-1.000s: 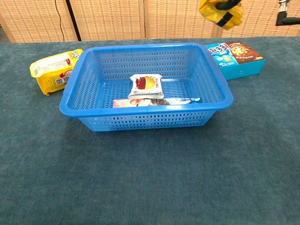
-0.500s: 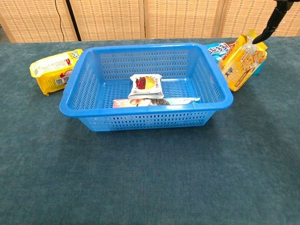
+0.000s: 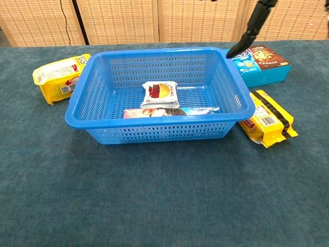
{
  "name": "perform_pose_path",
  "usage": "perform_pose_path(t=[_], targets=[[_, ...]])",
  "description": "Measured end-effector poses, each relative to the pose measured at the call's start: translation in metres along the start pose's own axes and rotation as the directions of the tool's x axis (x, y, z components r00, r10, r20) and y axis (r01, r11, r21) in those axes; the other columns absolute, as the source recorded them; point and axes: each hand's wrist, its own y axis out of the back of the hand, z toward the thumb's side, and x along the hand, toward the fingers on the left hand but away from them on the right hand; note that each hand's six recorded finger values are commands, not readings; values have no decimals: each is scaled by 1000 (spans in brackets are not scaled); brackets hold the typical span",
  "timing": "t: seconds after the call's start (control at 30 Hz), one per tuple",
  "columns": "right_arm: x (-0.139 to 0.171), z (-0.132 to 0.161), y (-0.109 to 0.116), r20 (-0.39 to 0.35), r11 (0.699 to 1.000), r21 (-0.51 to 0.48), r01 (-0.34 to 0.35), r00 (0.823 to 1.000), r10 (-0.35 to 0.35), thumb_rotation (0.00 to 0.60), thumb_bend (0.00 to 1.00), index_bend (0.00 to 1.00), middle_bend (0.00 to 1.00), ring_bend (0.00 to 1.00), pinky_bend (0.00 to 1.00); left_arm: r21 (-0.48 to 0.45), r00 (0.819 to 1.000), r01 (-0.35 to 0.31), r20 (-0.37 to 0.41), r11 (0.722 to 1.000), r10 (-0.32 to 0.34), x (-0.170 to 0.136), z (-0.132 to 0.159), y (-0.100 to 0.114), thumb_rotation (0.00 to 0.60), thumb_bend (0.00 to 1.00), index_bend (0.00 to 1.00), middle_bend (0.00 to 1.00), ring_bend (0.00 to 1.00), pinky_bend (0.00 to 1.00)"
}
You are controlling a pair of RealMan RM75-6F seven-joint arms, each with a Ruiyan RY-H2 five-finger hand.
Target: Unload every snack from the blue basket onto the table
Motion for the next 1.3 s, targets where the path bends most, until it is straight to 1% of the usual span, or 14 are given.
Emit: perform_pose_path(t=[0.07, 0.17, 0.3, 0.4, 0.43, 0.63, 0.83, 0.93, 1.07, 1.2, 1.3], targets=[[-13, 10, -6, -20, 1000, -4, -17, 1000, 17, 600, 0, 17, 0, 0, 63, 1, 1000, 3, -2, 1000, -3, 1, 0, -1, 600, 0, 0, 0, 0, 0], [-32, 17, -13, -25, 999, -1, -34, 999, 34, 600, 0, 19, 0, 0, 73, 2, 1000, 7, -5, 1000, -7, 2, -1, -2, 600, 0, 0, 0, 0, 0], [-51, 18, -22, -4, 998, -1, -63, 998, 63, 600, 0, 17, 0, 0, 77, 3, 1000, 11, -9, 1000, -11, 4, -2, -2, 600, 0, 0, 0, 0, 0], [-60, 18, -32, 13, 995, 23, -100, 995, 100, 600, 0, 5, 0, 0, 83, 3, 1000, 13, -14, 1000, -13, 5, -3, -2, 600, 0, 0, 0, 0, 0], [-62, 19, -37, 19, 992, 32, -123, 992, 122, 600, 0, 2, 0, 0, 85, 4, 1000, 14, -17, 1000, -14, 6, -4, -2, 600, 0, 0, 0, 0, 0], [-70, 18, -60, 62, 972, 59, -226, 973, 222, 600, 0, 0, 0, 0, 89, 12, 999, 28, -19, 1000, -28, 11, -4, -5, 600, 0, 0, 0, 0, 0], [-75, 19, -85, 100, 954, 49, -297, 952, 291, 600, 0, 0, 0, 0, 109, 17, 999, 28, -26, 999, -28, 12, -5, -6, 600, 0, 0, 0, 0, 0], [-73, 23, -92, 108, 945, 43, -323, 942, 317, 600, 0, 0, 0, 0, 112, 21, 999, 30, -29, 999, -30, 13, -6, -7, 600, 0, 0, 0, 0, 0], [-70, 32, -99, 111, 935, 33, -352, 931, 347, 600, 0, 0, 0, 0, 110, 23, 999, 32, -30, 999, -31, 14, -5, -8, 600, 0, 0, 0, 0, 0], [-69, 34, -104, 120, 937, 44, -346, 933, 339, 600, 0, 0, 0, 0, 103, 24, 999, 34, -28, 999, -33, 14, -5, -8, 600, 0, 0, 0, 0, 0], [-68, 35, -112, 127, 937, 40, -347, 932, 340, 600, 0, 0, 0, 0, 98, 23, 999, 33, -27, 999, -32, 14, -5, -8, 600, 0, 0, 0, 0, 0]])
